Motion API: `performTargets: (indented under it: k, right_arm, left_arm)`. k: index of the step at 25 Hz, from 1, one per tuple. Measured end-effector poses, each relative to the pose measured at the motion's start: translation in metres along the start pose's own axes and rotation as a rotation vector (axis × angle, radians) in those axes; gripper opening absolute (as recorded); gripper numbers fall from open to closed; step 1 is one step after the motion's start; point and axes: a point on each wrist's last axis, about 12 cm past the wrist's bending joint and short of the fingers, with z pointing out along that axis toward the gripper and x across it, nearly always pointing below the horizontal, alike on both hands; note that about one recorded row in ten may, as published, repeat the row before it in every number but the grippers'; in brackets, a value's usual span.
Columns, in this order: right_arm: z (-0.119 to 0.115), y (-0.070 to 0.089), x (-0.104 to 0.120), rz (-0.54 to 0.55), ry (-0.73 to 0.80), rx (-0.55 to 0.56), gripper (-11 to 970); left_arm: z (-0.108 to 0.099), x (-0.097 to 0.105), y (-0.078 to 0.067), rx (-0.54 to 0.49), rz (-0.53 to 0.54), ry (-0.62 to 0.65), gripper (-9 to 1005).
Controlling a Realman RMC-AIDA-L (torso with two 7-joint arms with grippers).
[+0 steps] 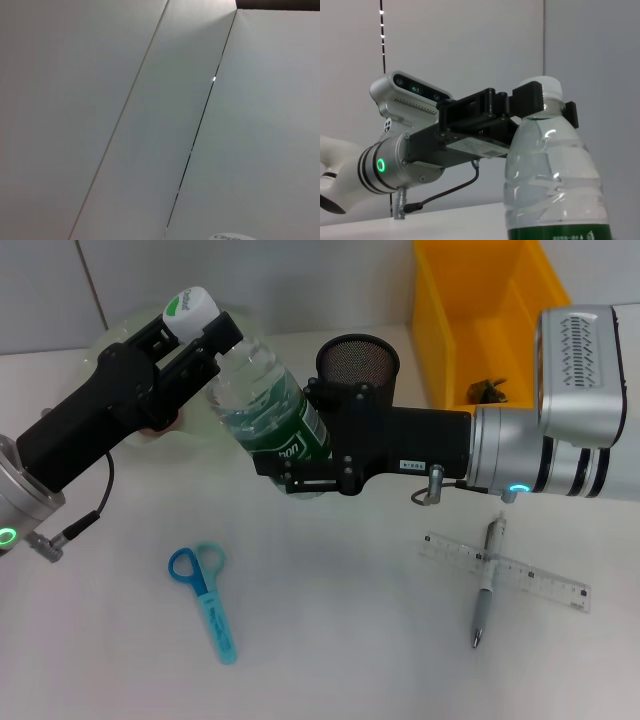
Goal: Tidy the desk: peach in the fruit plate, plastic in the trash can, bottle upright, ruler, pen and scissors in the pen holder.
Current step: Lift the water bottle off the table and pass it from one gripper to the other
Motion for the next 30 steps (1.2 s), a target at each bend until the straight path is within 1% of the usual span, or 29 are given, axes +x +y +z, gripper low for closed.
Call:
performTargets:
  k: [4, 10, 30]
  right_arm:
    - [0.0, 0.0001, -0.0002, 0.001, -0.002, -0.001, 776]
    - [0.0, 0.0, -0.0003, 0.003, -0.002, 0.001, 776]
    - [0.0001, -0.001, 0.0004, 0.001, 0.009, 0.005, 784]
  left_arm:
    - [-0.0003, -0.0005, 0.0002, -0.001, 0.001, -0.003, 504]
    - [-0.0001, -0.0004, 0.0005, -0.003, -0.003, 0.0, 444]
    - [-0.0006, -0.0008, 0.0007, -0.002, -0.011, 0.001, 442]
